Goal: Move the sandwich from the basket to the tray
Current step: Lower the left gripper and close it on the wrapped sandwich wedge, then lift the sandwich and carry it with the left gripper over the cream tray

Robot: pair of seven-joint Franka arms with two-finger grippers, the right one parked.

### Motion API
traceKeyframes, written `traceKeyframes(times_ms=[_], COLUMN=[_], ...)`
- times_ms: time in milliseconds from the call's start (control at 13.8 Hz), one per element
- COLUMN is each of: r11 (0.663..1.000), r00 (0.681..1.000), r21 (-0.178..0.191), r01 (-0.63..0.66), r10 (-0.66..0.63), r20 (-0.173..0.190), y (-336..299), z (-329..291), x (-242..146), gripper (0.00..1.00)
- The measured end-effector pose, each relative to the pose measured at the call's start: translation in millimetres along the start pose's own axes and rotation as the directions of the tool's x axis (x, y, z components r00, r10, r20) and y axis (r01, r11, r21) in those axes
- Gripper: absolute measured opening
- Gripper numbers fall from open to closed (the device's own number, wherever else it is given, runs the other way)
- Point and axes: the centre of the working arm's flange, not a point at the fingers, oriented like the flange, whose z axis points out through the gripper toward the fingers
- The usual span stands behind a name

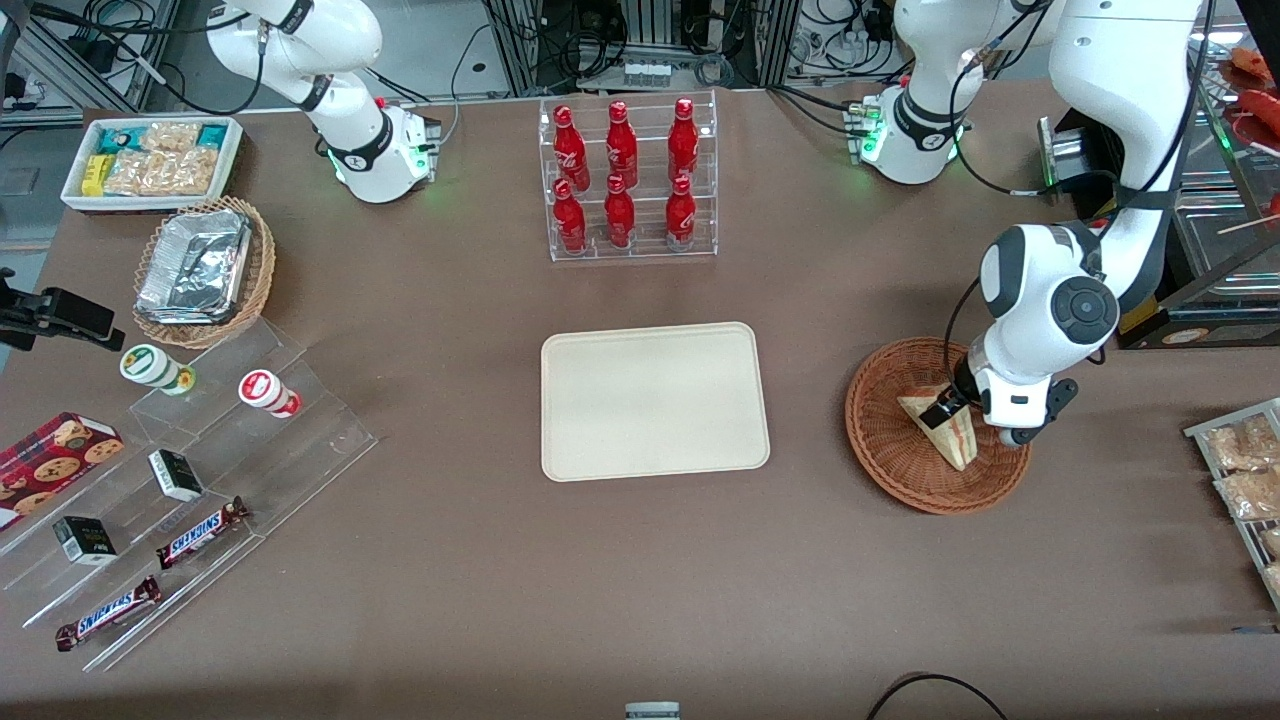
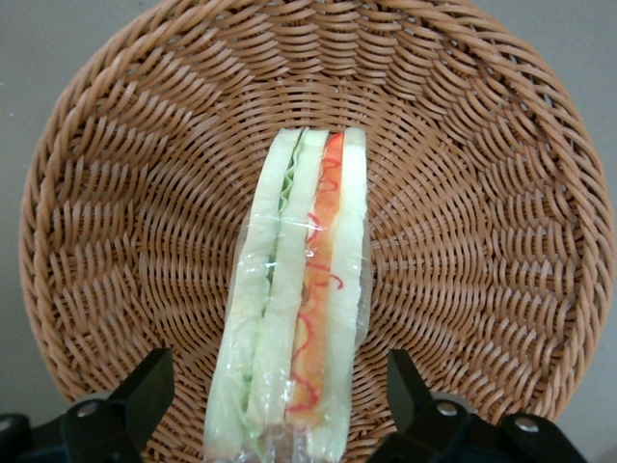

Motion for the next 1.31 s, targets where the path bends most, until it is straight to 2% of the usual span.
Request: traceKeyframes(times_ms=[73, 145, 364, 509, 655, 945, 1091, 1309], r11=[1.0, 1.0, 1.0, 1.0, 1.0, 0.997, 0.984, 0.953], r00=[1.0, 1.0, 1.0, 1.0, 1.0, 0.995, 0.981, 0.951], r21=[-0.004, -0.004, -0.006, -0.013, 0.001, 0.059, 0.077, 0.071], r01=[0.01, 0.019, 0.025, 0.024, 0.021, -0.048, -0.158, -0.294], r10=[-0.01, -0.019, -0.025, -0.024, -0.021, 0.042, 0.148, 0.285], r20=[0.003, 0.008, 0.01, 0.004, 0.019, 0.088, 0.122, 0.122], y=[0, 0, 1, 5, 12, 39, 64, 105], z=[3, 6, 7, 0, -12, -64, -86, -95], x=[0, 0, 2, 5, 10, 11, -9, -58], gripper=[0.97, 0.9, 0.55, 0.38, 0.31, 0.17, 0.17, 0.17])
